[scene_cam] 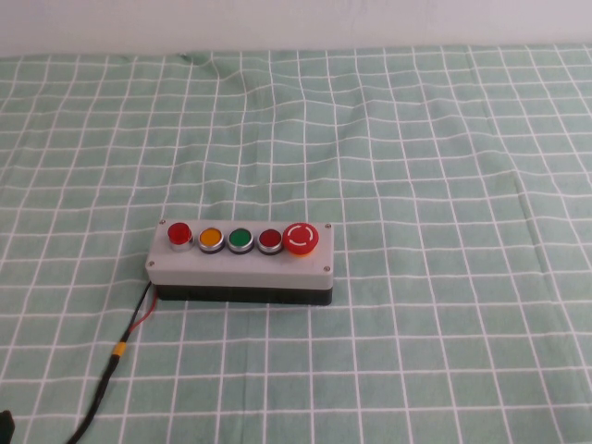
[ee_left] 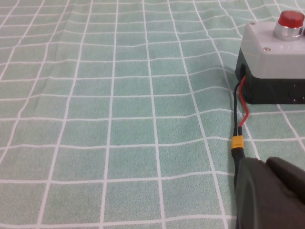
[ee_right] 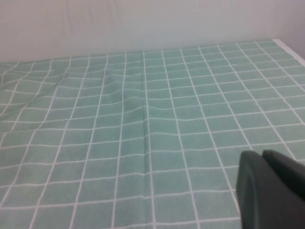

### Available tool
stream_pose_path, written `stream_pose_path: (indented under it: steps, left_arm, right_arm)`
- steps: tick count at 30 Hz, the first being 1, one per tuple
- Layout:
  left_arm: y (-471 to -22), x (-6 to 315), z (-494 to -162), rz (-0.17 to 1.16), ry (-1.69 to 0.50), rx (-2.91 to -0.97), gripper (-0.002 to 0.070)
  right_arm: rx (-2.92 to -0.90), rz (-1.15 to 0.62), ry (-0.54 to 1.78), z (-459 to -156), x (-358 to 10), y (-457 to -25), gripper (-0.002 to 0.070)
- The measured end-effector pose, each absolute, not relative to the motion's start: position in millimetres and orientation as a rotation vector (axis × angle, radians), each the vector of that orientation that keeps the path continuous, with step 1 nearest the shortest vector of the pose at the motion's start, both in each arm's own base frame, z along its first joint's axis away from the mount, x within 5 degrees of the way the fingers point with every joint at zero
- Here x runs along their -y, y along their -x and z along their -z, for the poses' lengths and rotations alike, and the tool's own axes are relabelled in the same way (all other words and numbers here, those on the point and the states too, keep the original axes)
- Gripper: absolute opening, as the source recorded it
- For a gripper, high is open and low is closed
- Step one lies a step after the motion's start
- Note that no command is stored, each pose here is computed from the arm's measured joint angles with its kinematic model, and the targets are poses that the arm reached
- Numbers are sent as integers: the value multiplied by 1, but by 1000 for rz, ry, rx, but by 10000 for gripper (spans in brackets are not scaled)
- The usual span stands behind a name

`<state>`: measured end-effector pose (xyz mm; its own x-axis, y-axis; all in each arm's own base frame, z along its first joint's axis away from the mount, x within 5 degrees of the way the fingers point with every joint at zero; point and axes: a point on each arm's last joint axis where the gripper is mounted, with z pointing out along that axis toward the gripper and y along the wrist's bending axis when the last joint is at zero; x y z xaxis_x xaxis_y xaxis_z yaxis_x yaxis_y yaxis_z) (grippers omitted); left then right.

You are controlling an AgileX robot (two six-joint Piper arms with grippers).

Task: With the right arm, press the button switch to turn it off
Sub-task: 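Press the lit red button on the button box to turn it off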

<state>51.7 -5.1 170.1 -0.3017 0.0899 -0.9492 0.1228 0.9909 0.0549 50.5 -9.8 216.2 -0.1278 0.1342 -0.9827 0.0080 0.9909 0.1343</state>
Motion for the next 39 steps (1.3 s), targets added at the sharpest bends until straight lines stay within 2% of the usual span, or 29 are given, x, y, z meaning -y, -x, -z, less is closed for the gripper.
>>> stream_pose_path:
  steps: [15, 23, 28, 39]
  left_arm:
    - [-52, 5, -170, 33, -154, -1880, -4]
    - [-52, 5, -170, 33, -154, -1880, -4]
    - [-52, 5, -170, 33, -154, -1880, -4]
    - [-52, 5, -170, 33, -154, -1880, -4]
  right_arm:
    - [-1732, -142, -152, -213, 10, -50, -16]
    - [-2009, -390, -448, -186, 3, -41, -16]
    - [-2071, -464, -498, -170, -2, -41, -16]
    - [-1864, -534, -386, -172, -7, -52, -16]
